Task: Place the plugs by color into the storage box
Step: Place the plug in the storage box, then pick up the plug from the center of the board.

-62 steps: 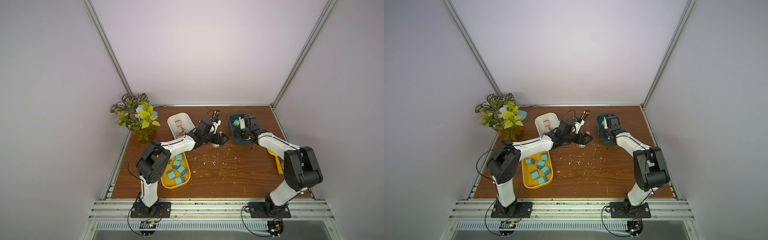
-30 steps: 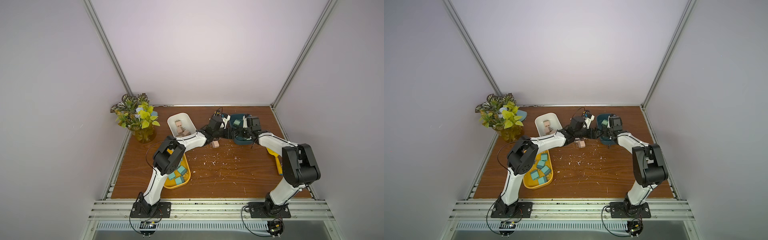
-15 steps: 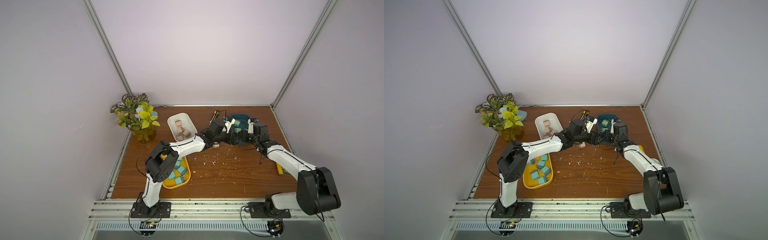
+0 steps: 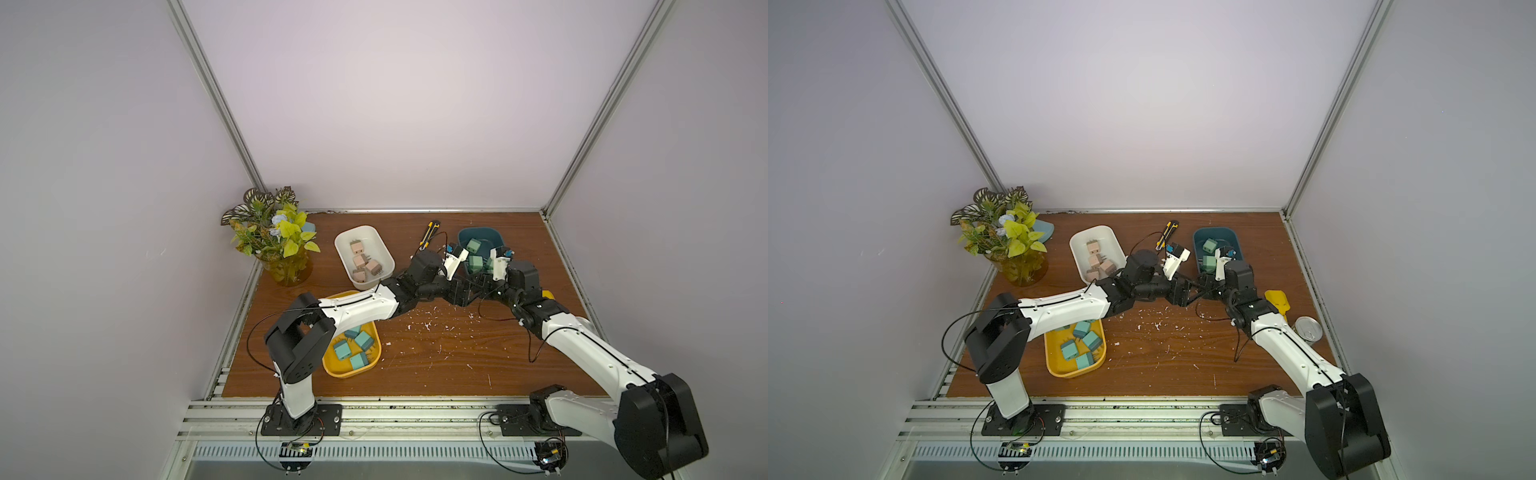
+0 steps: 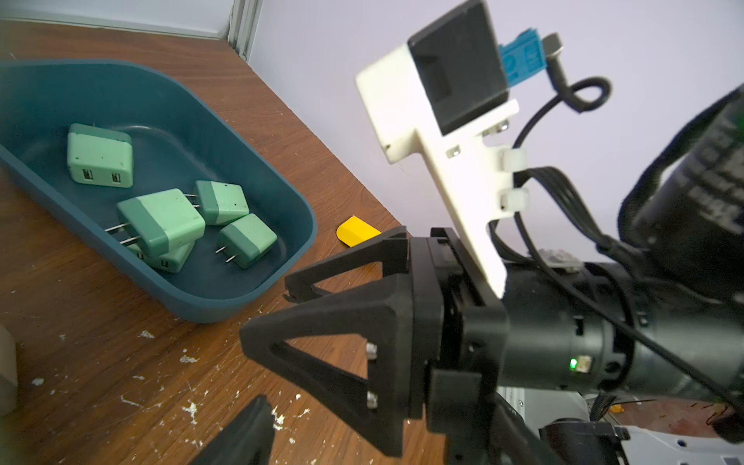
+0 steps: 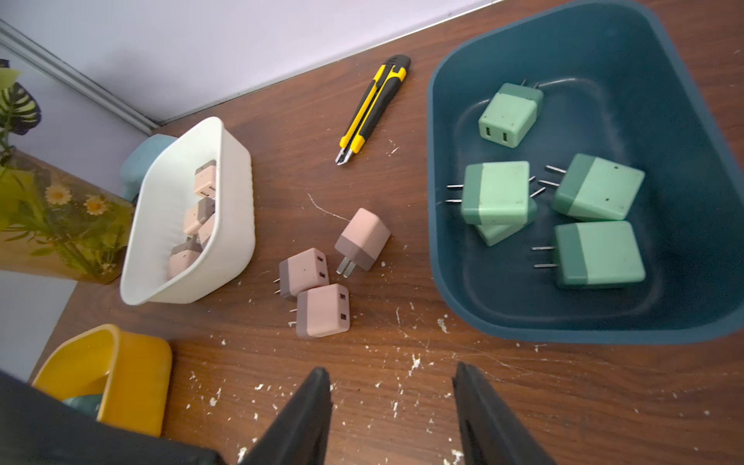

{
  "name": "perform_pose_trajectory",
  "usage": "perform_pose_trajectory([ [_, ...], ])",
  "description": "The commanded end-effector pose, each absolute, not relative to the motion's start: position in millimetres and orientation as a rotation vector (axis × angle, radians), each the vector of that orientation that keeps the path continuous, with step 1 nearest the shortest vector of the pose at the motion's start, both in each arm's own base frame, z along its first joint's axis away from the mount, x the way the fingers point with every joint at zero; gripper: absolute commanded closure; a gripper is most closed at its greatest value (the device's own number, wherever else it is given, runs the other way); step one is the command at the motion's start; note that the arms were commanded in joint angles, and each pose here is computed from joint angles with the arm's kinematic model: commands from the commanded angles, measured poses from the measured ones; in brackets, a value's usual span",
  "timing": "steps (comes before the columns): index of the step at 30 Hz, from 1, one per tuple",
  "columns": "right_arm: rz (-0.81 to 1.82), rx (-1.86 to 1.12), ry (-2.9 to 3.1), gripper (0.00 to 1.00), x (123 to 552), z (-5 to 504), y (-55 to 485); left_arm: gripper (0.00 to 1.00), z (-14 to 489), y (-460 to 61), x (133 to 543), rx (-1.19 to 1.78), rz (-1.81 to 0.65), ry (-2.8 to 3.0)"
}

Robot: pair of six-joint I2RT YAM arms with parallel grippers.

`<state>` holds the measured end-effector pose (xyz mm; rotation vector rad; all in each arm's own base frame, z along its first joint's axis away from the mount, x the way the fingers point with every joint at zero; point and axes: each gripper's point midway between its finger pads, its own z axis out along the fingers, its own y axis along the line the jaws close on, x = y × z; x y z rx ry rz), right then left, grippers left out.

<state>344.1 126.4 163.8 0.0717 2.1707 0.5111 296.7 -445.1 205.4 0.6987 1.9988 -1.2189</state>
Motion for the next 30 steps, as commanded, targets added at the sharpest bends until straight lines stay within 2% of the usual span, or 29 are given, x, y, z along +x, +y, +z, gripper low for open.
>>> perform_pose_trajectory([
  [1, 0.558, 0.014, 2.155, 0.43, 331.5, 174.2, 128.4, 0.18, 153.9, -376.9, 355.6, 0.451, -0.84, 2.161],
  [4, 0.542, 0.022, 2.156, 0.4, 329.7, 170.7, 125.5, 0.19, 159.0, -373.8, 348.6, 0.45, -0.883, 2.144],
  [8, 0.506, 0.045, 2.169, 0.37, 331.5, 163.7, 120.1, 0.21, 181.1, -383.0, 330.4, 0.484, -1.061, 2.056],
  [14, 0.506, 0.049, 2.186, 0.36, 339.6, 156.0, 123.2, 0.2, 201.8, -390.5, 315.5, 0.503, -1.224, 1.963],
  [23, 0.519, 0.043, 2.199, 0.35, 347.4, 151.9, 128.2, 0.18, 147.9, -374.9, 358.2, 0.461, -0.872, 2.172],
  [30, 0.55, 0.025, 2.223, 0.35, 346.8, 143.7, 134.2, 0.18, 120.2, -372.9, 374.6, 0.489, -0.732, 2.217],
])
